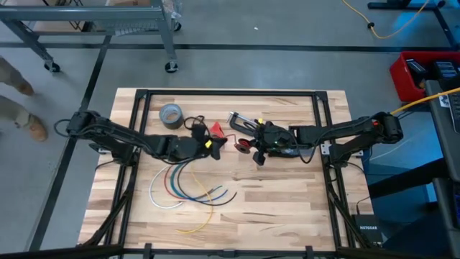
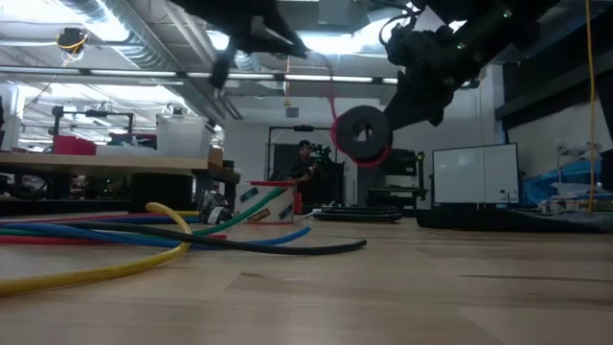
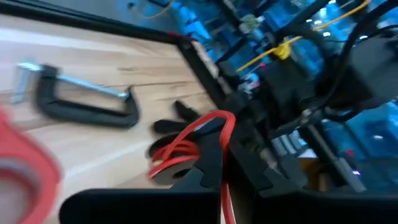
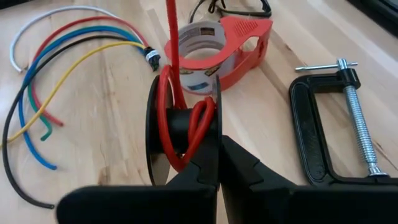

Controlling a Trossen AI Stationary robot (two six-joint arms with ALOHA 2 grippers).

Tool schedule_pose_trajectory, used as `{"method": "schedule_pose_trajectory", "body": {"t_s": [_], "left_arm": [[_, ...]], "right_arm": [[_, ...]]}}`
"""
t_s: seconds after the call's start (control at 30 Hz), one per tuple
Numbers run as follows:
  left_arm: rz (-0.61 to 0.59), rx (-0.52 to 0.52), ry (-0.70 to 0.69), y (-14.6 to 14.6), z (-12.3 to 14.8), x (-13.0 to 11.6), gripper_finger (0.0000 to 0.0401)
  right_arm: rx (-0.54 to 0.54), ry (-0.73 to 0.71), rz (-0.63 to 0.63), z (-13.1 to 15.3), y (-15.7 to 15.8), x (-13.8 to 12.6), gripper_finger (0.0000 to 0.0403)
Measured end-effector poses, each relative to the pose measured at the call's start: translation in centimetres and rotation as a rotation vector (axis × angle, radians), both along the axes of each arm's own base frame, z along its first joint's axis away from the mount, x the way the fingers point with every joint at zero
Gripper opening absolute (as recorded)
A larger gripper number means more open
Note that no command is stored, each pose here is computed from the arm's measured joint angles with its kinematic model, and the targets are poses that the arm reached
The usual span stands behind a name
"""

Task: Coil cords
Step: Coil the orange wire on the spool

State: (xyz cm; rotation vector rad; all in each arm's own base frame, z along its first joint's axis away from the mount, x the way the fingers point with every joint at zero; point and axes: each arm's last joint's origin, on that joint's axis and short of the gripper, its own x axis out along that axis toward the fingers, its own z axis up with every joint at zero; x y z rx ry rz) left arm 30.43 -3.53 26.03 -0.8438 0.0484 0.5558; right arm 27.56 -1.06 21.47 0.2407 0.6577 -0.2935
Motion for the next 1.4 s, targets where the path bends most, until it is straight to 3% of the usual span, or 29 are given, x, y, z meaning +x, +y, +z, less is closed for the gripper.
{"method": "schedule_pose_trajectory", "body": {"t_s": [0.3, 0.73, 1.17, 1.4], "left_arm": [[-0.095, -0.021, -0.121, 0.1, -1.9, 3.0, 0.0], [-0.144, -0.053, -0.104, -1.8, -4.2, 4.3, 0.0], [-0.074, -0.021, 0.169, -2.6, -7.2, 3.4, 0.0], [-0.029, 0.026, 0.29, -3.0, -8.1, 2.6, 0.0]], "right_arm": [[-0.052, -0.072, -0.066, 0.6, -0.2, 0.4, 0.0005], [-0.039, -0.308, -0.201, 2.4, -1.8, 1.3, 0.0005], [0.023, -0.376, -0.101, 3.0, -1.5, 1.6, 0.0005], [0.098, -0.404, 0.036, 3.3, -1.1, 1.8, 0.0005]]}}
